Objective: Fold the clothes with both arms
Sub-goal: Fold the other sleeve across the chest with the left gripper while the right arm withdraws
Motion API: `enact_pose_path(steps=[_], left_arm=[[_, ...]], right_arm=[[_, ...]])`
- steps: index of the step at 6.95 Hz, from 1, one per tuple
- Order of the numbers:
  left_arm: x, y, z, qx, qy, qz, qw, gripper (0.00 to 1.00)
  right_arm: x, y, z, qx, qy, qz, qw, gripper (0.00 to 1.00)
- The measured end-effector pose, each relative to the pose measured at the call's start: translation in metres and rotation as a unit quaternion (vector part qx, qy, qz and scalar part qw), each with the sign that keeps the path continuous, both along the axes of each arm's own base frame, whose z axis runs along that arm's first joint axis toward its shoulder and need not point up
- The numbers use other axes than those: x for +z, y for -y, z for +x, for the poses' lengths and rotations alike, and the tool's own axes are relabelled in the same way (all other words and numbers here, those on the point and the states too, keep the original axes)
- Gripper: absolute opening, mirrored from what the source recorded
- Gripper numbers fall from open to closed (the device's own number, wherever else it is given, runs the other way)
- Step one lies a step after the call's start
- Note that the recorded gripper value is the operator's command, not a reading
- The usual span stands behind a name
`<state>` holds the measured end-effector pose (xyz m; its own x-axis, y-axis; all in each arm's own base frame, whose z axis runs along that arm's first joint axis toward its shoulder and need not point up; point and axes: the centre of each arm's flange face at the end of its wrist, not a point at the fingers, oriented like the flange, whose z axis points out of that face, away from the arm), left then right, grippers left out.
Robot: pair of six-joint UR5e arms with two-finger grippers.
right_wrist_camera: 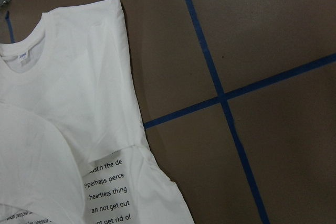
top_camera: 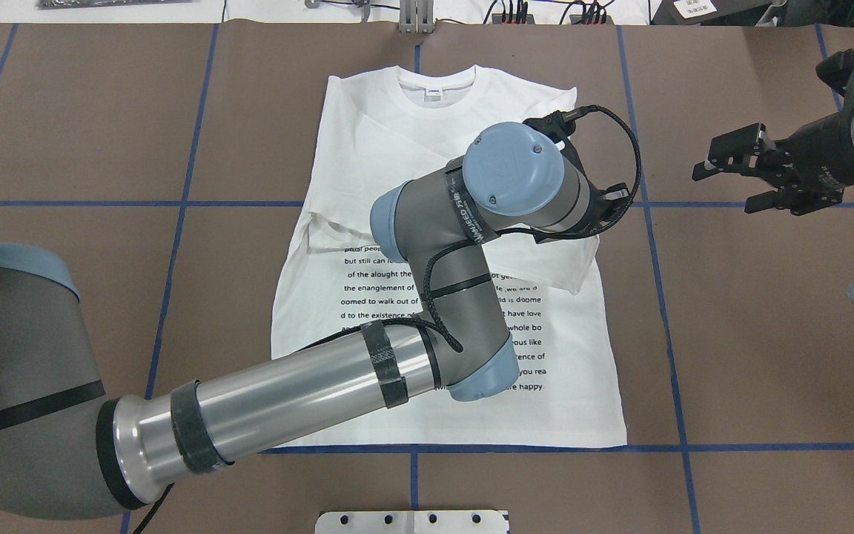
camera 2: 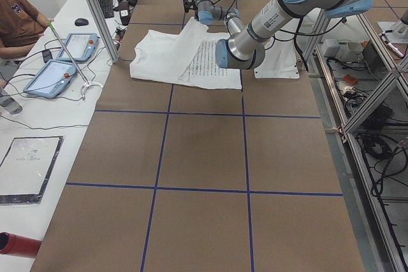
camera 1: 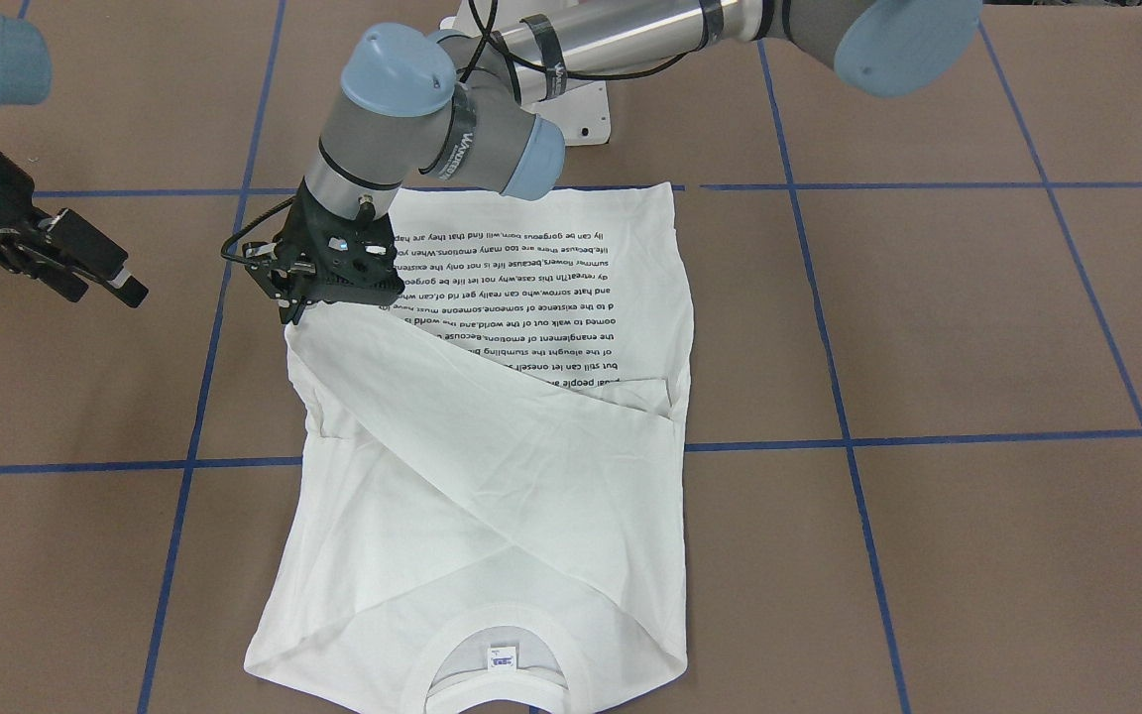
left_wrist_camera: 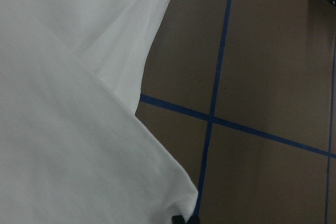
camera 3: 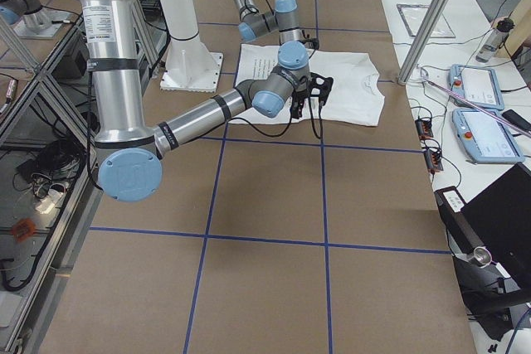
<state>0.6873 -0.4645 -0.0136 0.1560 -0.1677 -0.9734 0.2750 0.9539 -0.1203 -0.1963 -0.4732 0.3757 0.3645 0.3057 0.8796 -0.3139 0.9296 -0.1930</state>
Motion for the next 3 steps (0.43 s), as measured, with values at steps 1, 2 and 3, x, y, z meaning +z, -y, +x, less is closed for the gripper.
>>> enact_pose_path(steps=[1, 2, 3], left_arm=[[0.0, 0.0004, 0.0025, -0.008, -0.001, 0.002, 1.0, 0.68], [-0.001, 0.0016, 0.0027, -0.012, -0.002, 0.004, 0.9999, 0.74], [-0.0033, 0.0029, 0.0007, -0.015, -0.004, 0.004, 0.9999, 0.73]], right_arm=[[0.0003, 0.0008, -0.0007, 0.001, -0.001, 0.0, 1.0, 1.0], [-0.0007, 0.0019, -0.0017, 0.002, -0.001, 0.001, 1.0, 1.0], [-0.003, 0.0018, -0.003, 0.003, 0.0, 0.001, 1.0, 1.0]])
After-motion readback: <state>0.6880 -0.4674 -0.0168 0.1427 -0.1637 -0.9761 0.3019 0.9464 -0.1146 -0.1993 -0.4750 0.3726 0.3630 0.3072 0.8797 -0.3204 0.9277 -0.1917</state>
